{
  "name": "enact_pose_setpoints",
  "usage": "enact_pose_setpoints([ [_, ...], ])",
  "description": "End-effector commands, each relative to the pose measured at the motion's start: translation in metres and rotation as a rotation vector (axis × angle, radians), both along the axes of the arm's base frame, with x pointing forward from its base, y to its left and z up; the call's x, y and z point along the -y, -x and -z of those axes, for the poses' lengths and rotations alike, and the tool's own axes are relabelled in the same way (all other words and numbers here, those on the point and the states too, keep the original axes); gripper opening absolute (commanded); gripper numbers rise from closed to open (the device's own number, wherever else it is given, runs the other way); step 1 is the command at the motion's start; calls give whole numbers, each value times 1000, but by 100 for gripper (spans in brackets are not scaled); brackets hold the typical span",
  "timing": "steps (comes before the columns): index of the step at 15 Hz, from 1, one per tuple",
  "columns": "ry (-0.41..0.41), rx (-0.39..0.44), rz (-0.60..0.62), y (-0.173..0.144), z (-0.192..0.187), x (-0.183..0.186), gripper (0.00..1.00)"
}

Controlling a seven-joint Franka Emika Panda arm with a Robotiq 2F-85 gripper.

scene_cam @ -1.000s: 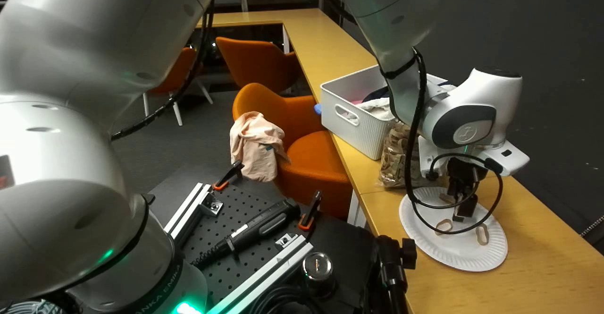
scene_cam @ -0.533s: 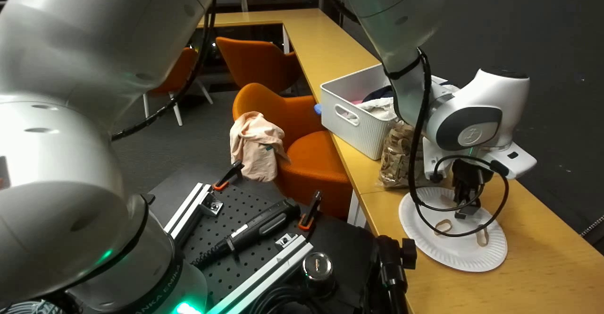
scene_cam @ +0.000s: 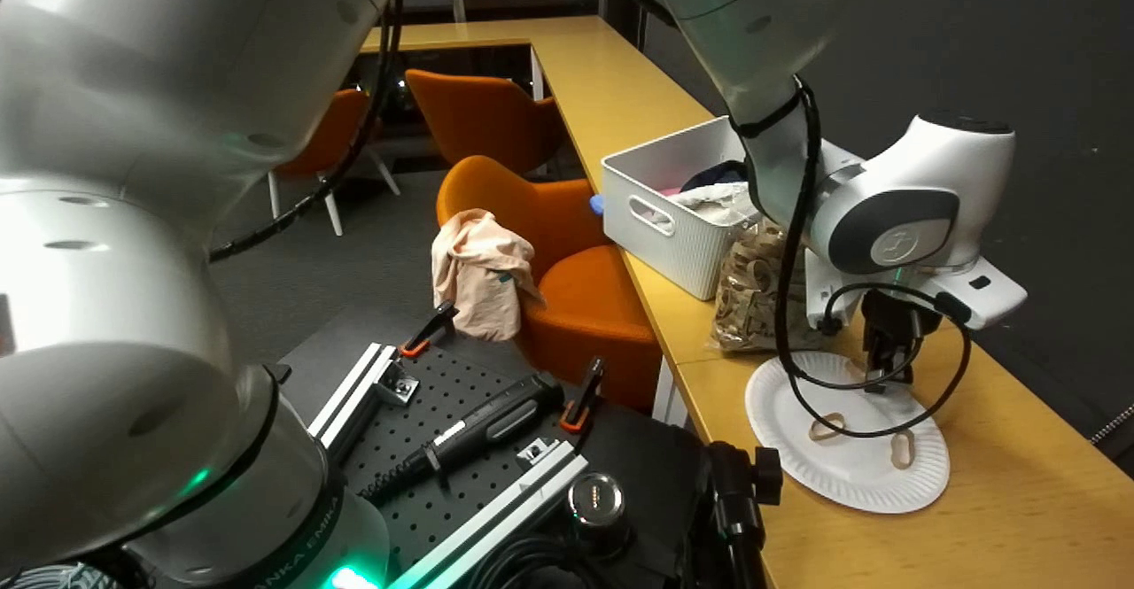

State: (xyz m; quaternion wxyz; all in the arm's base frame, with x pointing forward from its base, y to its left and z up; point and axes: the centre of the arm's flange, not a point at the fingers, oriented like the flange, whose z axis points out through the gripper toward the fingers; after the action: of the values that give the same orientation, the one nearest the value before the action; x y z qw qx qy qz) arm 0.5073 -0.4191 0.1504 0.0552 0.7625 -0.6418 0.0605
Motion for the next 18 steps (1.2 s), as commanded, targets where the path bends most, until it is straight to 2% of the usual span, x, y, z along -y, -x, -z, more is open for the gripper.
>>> enact_pose_setpoints([
  [1, 14, 24, 15, 16, -23, 17, 0],
  [7, 40, -9, 42, 42, -24, 41, 0],
  [17, 18, -49, 59, 66, -9, 36, 2],
  [18, 17, -50, 60, 66, -8, 35, 27],
])
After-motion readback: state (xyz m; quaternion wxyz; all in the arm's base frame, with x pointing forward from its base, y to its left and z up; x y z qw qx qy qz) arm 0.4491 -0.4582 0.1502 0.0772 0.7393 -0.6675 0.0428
